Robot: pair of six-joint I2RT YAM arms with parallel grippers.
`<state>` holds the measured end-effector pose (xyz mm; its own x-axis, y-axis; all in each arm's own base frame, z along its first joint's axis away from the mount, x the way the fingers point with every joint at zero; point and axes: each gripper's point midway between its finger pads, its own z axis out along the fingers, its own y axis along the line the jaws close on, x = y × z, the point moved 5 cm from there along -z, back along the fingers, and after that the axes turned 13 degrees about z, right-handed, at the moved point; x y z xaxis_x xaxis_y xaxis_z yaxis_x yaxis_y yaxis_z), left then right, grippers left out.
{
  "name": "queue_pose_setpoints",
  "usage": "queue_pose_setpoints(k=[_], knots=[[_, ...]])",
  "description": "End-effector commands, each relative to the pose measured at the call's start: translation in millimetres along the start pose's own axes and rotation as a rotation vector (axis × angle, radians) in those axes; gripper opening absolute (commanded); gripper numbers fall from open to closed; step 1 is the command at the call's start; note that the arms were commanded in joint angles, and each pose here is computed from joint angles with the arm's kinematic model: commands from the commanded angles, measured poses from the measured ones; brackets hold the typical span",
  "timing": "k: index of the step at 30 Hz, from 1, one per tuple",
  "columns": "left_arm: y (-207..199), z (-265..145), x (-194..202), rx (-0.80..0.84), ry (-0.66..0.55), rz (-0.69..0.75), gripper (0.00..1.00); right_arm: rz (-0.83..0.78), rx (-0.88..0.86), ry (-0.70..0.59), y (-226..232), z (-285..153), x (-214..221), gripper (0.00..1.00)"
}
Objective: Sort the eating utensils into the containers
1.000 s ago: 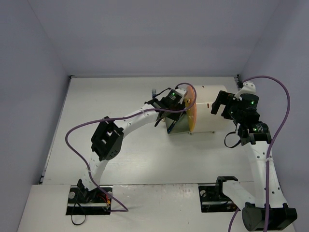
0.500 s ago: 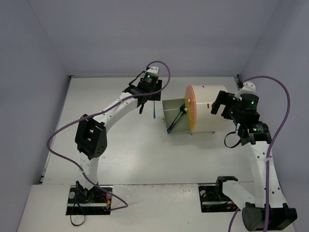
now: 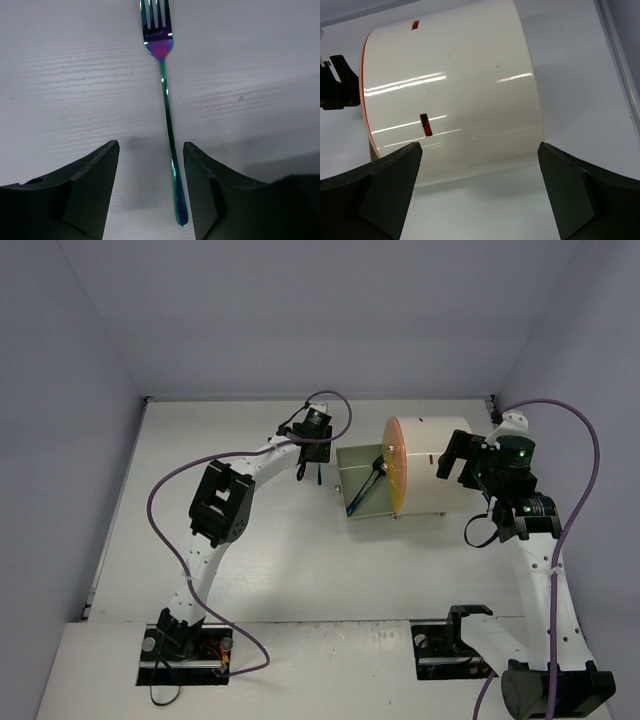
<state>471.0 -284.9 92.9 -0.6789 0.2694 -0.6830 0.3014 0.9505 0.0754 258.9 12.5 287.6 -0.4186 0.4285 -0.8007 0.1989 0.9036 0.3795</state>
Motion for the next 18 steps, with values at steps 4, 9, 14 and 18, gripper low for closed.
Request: queue_pose_setpoints(k=[4,9,14,18], knots=[[0,-9,-53,-0.025,-0.186,-0.073,0.5,0.001,-0.039,-0.034,7,-5,-4,1.0],[-4,10,-42,-0.033,-0.16,-0.068,0.49,-0.001,-0.038,-0.036,7,-6,-5,1.0],[-2,21,-36,-0.066,-0.146,-0.056,0.45,-0.003,-0.037,-0.03,6,-7,-3,1.0],[0,23,-31,-0.083,-0.127,-0.04,0.37,-0.005,-0.032,-0.031,5,-7,-3,1.0]])
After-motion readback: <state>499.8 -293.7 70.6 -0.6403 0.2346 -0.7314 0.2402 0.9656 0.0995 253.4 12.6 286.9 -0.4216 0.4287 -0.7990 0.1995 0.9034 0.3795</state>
